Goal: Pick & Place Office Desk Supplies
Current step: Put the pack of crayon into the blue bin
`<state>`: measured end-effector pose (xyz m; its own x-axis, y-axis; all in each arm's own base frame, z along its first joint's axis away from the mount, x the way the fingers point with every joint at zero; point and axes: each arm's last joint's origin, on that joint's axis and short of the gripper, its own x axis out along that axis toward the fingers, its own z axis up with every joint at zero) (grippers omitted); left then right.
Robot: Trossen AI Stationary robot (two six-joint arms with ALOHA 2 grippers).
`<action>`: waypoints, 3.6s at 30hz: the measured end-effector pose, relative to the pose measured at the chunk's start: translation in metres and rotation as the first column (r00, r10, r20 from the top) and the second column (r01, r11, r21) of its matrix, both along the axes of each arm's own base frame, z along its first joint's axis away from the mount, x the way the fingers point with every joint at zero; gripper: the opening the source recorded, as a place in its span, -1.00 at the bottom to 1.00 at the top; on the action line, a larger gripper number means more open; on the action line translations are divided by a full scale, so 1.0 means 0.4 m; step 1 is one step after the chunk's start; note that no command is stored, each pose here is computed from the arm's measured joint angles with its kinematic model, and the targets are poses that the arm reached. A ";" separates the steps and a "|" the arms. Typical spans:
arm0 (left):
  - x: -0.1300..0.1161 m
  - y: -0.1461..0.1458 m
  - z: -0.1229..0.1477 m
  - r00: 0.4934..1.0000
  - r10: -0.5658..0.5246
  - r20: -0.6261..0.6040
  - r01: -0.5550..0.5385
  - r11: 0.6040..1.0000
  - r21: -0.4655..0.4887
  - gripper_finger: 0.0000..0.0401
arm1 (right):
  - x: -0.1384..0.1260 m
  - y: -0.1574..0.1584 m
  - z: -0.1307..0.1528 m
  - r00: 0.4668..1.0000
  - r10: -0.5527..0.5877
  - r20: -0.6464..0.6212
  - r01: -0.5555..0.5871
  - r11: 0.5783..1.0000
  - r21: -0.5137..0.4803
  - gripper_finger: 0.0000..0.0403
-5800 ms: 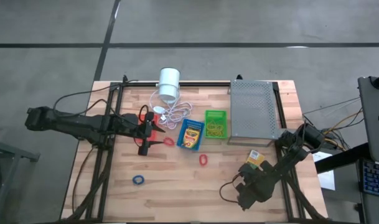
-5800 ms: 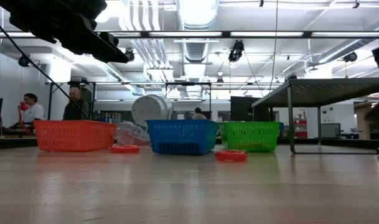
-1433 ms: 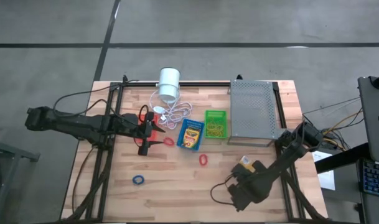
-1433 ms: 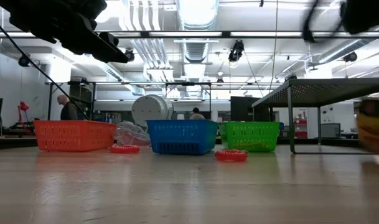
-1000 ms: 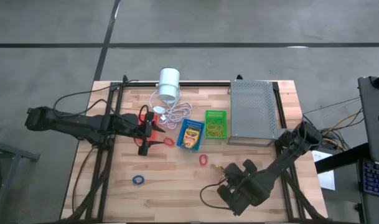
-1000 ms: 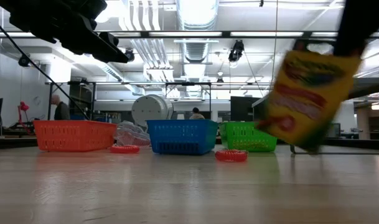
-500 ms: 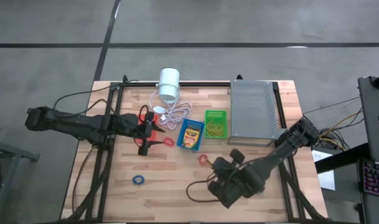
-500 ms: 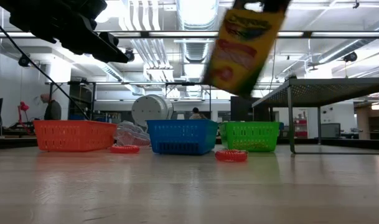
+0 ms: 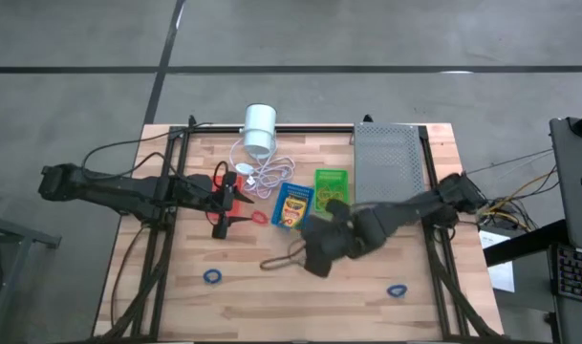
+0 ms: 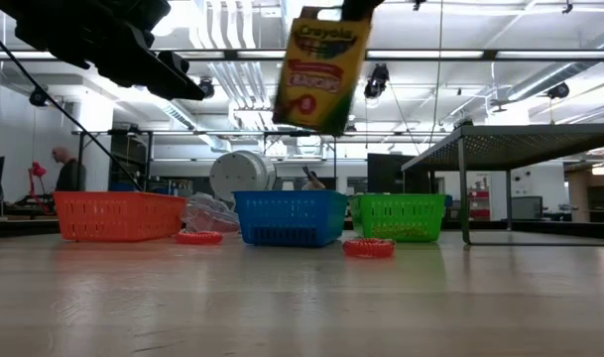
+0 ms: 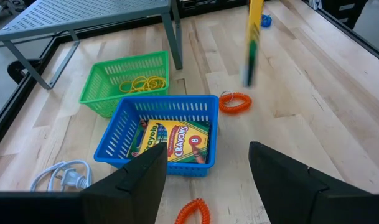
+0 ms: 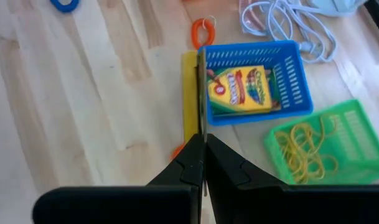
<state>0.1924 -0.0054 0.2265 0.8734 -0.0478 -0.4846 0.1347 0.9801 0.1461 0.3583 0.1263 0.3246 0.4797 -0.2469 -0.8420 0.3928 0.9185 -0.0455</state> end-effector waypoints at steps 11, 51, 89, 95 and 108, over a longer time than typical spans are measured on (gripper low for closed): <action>0.000 0.000 0.000 1.000 0.001 0.000 -0.001 1.000 0.000 0.15 | 0.052 -0.174 -0.011 0.996 0.066 -0.066 -0.062 0.996 0.068 -0.96; 0.000 0.000 0.000 1.000 0.001 0.000 -0.001 1.000 0.000 0.15 | 0.090 -0.339 -0.122 0.985 0.172 -0.033 -0.166 0.976 0.144 -0.96; 0.000 0.000 0.000 1.000 0.000 0.000 0.000 1.000 0.000 0.15 | 0.098 -0.324 -0.177 0.977 0.208 0.050 -0.213 0.931 0.297 -0.96; 0.000 0.000 0.000 1.000 0.000 0.000 0.000 1.000 0.000 0.15 | 0.098 -0.323 -0.177 0.977 0.208 0.049 -0.213 0.928 0.306 -0.96; 0.000 0.000 0.000 1.000 0.001 0.000 -0.001 1.000 0.000 0.15 | 0.086 -0.331 -0.213 0.983 0.183 0.010 -0.179 0.946 0.270 -0.96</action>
